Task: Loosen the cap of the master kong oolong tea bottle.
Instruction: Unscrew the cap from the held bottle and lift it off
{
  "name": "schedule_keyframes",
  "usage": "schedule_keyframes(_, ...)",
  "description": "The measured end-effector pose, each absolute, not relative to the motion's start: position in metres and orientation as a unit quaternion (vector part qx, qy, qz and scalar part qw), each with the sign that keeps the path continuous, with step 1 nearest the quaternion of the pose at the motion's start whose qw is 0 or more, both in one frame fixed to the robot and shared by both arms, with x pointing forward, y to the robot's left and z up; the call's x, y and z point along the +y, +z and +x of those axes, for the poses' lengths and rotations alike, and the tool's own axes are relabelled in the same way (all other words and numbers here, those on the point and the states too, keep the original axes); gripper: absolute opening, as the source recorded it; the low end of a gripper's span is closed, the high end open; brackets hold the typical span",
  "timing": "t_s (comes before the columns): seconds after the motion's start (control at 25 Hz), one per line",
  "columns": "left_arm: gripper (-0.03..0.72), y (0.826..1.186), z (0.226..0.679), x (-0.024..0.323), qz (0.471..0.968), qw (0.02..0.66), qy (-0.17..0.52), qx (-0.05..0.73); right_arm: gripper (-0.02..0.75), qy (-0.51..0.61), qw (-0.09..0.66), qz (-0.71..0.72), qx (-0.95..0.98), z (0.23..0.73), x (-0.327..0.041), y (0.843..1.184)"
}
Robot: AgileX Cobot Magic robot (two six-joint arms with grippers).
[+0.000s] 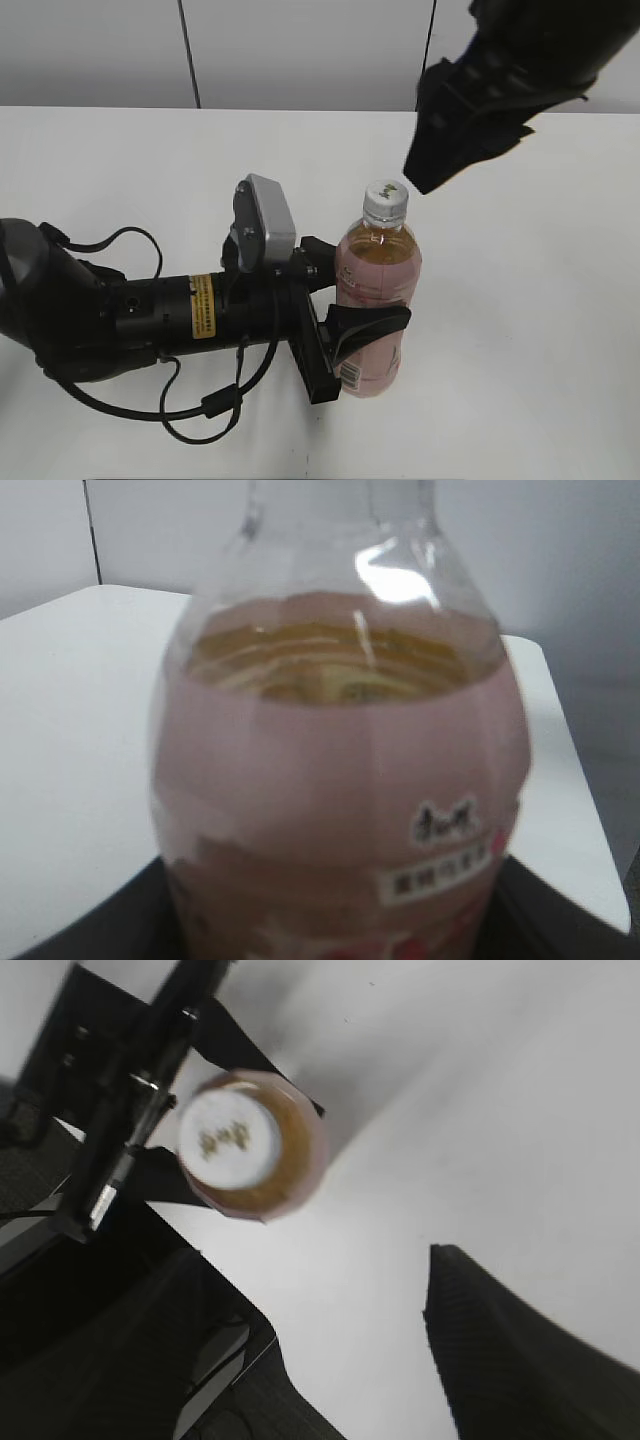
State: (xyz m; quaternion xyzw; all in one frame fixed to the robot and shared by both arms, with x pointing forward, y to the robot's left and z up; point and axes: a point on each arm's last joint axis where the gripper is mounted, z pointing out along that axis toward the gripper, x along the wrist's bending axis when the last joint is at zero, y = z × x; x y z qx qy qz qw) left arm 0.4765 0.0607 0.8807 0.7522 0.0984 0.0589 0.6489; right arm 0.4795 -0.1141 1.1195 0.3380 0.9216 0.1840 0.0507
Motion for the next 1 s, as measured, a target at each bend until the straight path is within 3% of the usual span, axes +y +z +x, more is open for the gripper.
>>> schedule_keyframes(0.4, 0.389, 0.881, 0.477, 0.061, 0.752, 0.649, 0.059, 0.098, 0.481, 0.171, 0.041, 0.317, 0.932, 0.506, -0.074, 1.106)
schedule_keyframes(0.72, 0.389, 0.881, 0.477, 0.061, 0.752, 0.649, 0.059, 0.098, 0.479, 0.158, 0.026, 0.327, 0.931, 0.510, -0.067, 1.093)
schedule_keyframes(1.0, 0.389, 0.881, 0.477, 0.061, 0.752, 0.649, 0.059, 0.098, 0.420, 0.150, -0.002, 0.337, 0.930, 0.505, -0.067, 1.082)
